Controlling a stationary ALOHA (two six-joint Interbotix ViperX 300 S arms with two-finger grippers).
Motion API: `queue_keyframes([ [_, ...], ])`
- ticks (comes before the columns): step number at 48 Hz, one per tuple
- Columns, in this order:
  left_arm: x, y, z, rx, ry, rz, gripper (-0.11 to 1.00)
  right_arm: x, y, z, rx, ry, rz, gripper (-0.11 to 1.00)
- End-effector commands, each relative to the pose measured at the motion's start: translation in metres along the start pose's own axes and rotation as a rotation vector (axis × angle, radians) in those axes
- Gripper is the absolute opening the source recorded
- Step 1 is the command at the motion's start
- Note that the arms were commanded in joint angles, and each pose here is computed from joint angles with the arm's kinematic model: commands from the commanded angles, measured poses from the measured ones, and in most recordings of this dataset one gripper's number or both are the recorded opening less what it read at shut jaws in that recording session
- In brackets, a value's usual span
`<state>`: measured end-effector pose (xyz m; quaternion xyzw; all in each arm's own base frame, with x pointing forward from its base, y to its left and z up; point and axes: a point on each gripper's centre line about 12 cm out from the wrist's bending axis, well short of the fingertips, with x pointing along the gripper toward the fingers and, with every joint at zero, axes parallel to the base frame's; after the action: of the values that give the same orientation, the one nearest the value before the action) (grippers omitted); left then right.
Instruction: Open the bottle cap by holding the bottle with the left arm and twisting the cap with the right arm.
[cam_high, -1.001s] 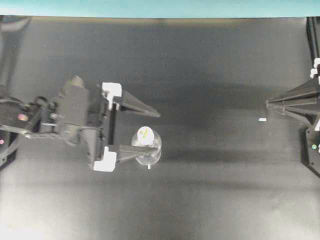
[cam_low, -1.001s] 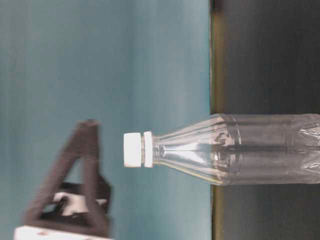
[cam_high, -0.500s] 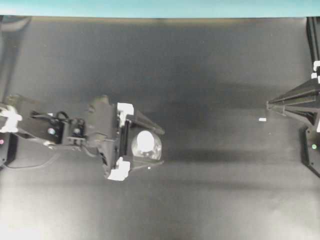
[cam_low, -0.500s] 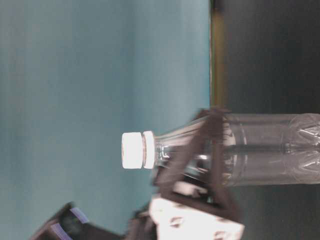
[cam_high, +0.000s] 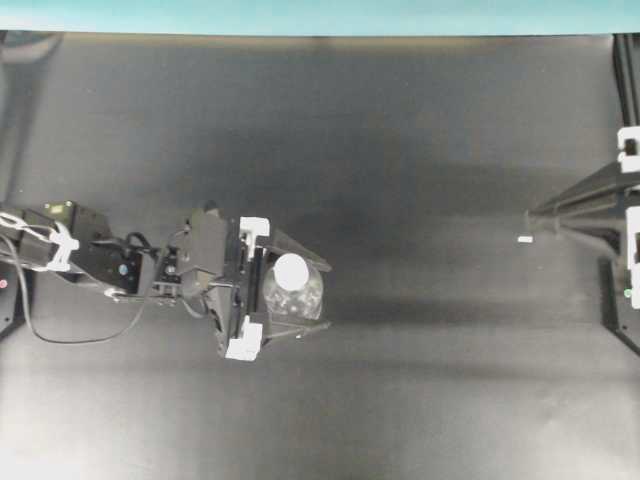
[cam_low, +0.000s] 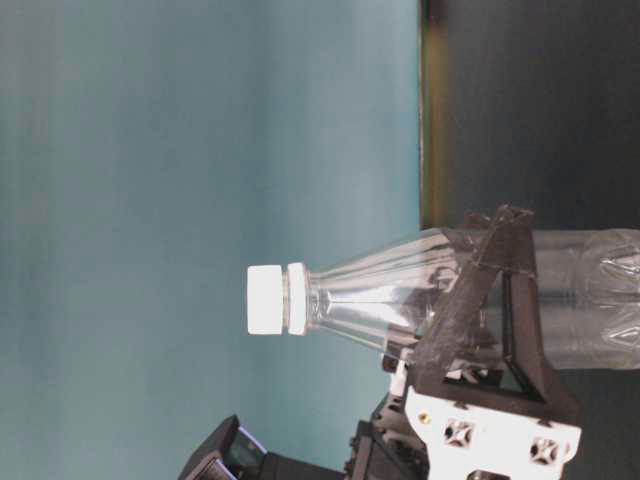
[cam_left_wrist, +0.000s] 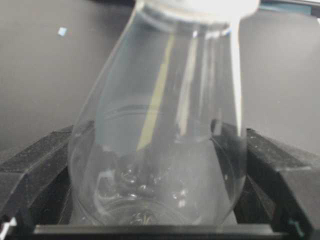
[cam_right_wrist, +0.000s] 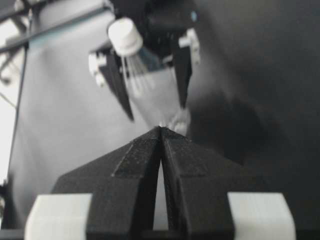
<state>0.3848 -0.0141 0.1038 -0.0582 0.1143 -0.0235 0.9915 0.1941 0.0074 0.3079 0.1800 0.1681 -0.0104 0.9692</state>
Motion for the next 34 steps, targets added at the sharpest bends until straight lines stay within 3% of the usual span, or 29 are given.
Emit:
queue_keyframes([
  [1, 0.002, 0.001, -0.012, 0.000, 0.041, 0.003, 0.96, 0.003, 0.008, 0.010, 0.005, 0.026, 0.012, 0.00],
  [14, 0.001, 0.002, -0.034, 0.002, 0.144, 0.011, 0.96, 0.009, 0.015, 0.021, 0.001, 0.067, 0.007, 0.00],
  [22, 0.004, -0.001, -0.031, 0.004, 0.129, 0.003, 0.96, 0.020, 0.025, 0.029, 0.033, 0.140, 0.015, 0.00],
  [34, 0.010, -0.003, -0.026, 0.019, 0.113, -0.002, 0.84, 0.060, 0.046, 0.040, 0.146, 0.442, -0.025, 0.03],
])
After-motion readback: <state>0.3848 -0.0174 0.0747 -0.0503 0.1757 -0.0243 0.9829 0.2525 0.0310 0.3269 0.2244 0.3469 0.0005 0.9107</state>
